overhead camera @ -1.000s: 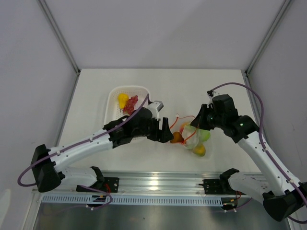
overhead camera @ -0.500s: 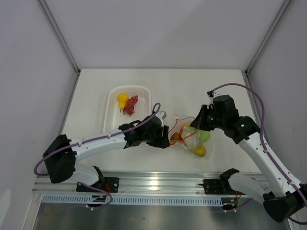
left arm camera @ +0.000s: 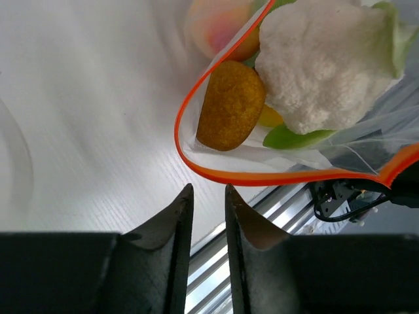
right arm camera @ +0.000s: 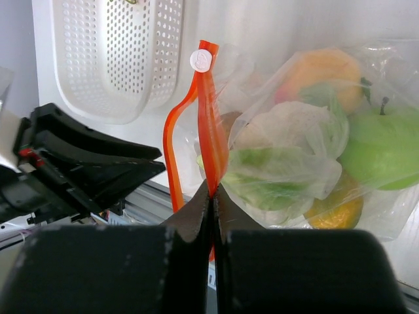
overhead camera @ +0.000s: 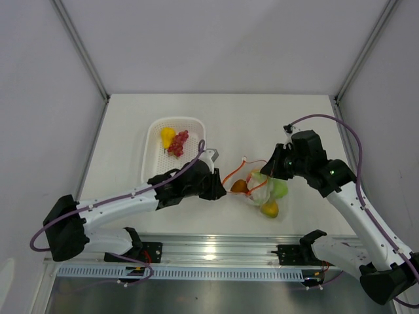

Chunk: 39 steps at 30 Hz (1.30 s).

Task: Place the food in the zip-top bag and seal the zipper
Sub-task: Adjust the zipper food storage bag at the center of the board.

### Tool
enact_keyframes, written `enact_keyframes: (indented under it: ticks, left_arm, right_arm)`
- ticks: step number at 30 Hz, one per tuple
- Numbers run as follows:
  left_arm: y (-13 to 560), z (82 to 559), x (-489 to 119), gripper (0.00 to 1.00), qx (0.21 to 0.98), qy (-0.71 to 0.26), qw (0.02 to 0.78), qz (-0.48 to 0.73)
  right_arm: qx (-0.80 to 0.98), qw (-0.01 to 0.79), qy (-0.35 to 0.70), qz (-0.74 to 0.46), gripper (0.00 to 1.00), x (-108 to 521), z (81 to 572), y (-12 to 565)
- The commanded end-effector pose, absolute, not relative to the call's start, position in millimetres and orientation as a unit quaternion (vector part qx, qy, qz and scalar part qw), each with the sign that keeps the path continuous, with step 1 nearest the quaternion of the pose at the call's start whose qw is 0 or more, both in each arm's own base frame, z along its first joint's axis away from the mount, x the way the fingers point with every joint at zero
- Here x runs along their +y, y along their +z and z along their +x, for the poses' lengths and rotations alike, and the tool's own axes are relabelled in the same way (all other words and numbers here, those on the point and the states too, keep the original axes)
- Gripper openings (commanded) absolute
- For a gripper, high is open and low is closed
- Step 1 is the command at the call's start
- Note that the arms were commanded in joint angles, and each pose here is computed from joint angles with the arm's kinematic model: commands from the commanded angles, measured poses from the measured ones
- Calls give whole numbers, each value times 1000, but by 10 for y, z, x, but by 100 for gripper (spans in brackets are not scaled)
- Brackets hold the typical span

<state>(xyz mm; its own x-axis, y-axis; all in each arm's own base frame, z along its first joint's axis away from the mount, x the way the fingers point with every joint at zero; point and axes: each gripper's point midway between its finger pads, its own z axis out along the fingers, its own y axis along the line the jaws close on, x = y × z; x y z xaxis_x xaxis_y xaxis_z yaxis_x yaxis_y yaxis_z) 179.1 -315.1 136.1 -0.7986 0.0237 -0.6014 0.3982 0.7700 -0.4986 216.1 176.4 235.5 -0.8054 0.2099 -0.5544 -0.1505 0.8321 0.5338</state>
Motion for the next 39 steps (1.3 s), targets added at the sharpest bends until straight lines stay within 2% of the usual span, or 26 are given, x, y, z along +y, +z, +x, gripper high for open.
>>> enact_keyframes:
  ticks: [1, 3, 6, 8, 9, 10, 12, 16, 25, 30, 31, 32, 35, 39]
  left_arm:
    - [1651, 1910, -3135, 26, 869, -341, 347, 90]
    - [1700, 1956, -3094, 22, 866, -340, 356, 82]
    - [1769, 2061, -3103, 22, 868, -344, 350, 73]
    - [1716, 2092, -3141, 27, 878, -337, 333, 74]
    - [1680, 2137, -3182, 37, 884, -329, 324, 73]
    - [1683, 2149, -3211, 41, 888, -325, 318, 74]
    - [1626, 2155, -3241, 45, 895, -318, 305, 72]
    - [1412, 2165, -3285, 46, 908, -306, 280, 65]
    - [1250, 2159, -3374, 34, 911, -312, 259, 73]
    - [1334, 2129, -3584, 15, 898, -352, 245, 99]
    - [1381, 2136, -3634, 10, 892, -362, 248, 108]
    - [1421, 2124, -3670, 1, 887, -372, 247, 116]
    - [1655, 2088, -3752, 0, 870, -398, 255, 141]
    - [2268, 1927, -3837, 1, 821, -469, 275, 175]
  right_arm:
    - [890, 337, 307, 13, 0, 1782, 2188, 2547]
    - [889, 338, 308, 14, 0, 1786, 2194, 2549]
    - [888, 338, 311, 13, 0, 1797, 2192, 2563]
    - [888, 338, 311, 13, 0, 1797, 2190, 2571]
    - [888, 338, 312, 13, 0, 1798, 2190, 2576]
    - [888, 339, 312, 13, 0, 1797, 2187, 2584]
    - [887, 341, 310, 14, 0, 1786, 2192, 2599]
    - [887, 342, 309, 14, 0, 1781, 2195, 2617]
    - [888, 340, 308, 14, 0, 1789, 2204, 2585]
    - [891, 335, 307, 15, 0, 1802, 2223, 2528]
    - [890, 336, 307, 16, 0, 1806, 2236, 2524]
    - [892, 335, 304, 16, 0, 1798, 2244, 2482]
    - [903, 336, 267, 22, 0, 1714, 2329, 2340]
    - [913, 355, 200, 26, 0, 1497, 2429, 2343]
